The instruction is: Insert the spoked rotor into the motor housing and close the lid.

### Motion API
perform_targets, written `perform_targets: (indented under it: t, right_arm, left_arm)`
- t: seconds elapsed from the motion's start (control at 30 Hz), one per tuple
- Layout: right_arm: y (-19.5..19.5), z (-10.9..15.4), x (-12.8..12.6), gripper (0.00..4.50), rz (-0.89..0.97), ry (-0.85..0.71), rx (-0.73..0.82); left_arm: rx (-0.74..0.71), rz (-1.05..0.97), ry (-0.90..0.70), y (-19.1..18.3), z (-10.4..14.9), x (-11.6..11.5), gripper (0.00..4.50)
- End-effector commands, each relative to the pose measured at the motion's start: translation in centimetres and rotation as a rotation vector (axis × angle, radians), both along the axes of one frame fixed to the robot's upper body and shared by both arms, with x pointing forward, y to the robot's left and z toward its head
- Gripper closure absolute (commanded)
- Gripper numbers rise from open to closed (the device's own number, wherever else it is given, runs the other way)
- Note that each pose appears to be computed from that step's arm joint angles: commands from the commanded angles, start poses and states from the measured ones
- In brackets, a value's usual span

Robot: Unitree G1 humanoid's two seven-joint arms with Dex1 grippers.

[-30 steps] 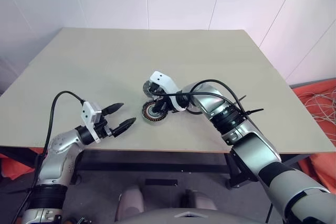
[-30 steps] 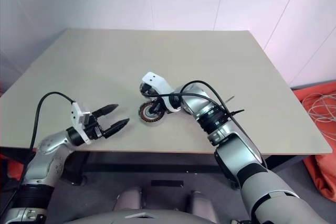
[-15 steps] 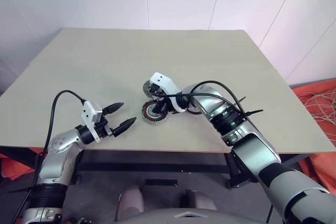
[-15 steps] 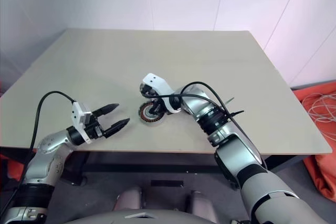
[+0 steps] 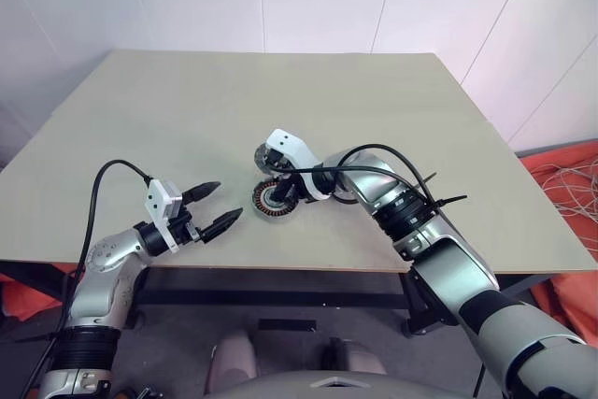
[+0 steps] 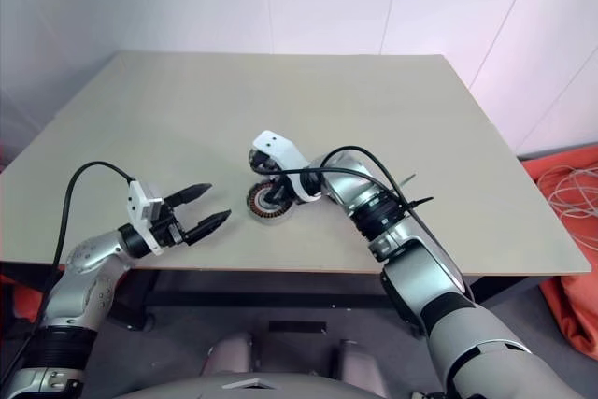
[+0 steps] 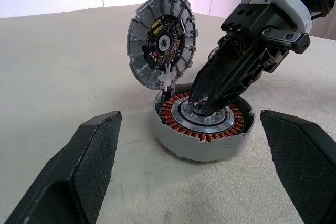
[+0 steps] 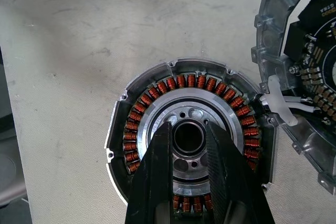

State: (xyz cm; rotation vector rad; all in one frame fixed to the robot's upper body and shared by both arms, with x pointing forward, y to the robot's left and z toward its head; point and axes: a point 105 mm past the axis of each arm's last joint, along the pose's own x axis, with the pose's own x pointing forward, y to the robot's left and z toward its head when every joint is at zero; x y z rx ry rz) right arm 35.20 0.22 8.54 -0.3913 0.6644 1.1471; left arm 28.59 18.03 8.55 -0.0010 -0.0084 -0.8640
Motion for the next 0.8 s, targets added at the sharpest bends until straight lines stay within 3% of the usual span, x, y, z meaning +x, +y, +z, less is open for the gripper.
perform_targets:
  t: [0.03, 0.27, 0.63, 0.8]
  right_arm:
    - [0.0, 0.2, 0.1, 3.92, -0.001, -0.004, 0.005]
    - [-0.1, 0.2, -0.1, 3.92, 0.017, -0.001, 0.001]
    - [0.5, 2.6, -0.3, 0.12, 0.021, -0.033, 0.061]
    - [0.9, 4.4, -0.3, 0.05, 0.011, -0.028, 0.133]
  left_arm:
    - [0.008, -0.003, -0.051, 0.1, 1.1, 0.3, 0.0]
    - [0.009, -0.004, -0.051, 0.0, 1.1, 0.3, 0.0]
    - [0.009, -0.006, -0.052, 0.0, 1.0, 0.3, 0.0]
    - [0.009, -0.004, -0.052, 0.0, 1.0, 0.3, 0.0]
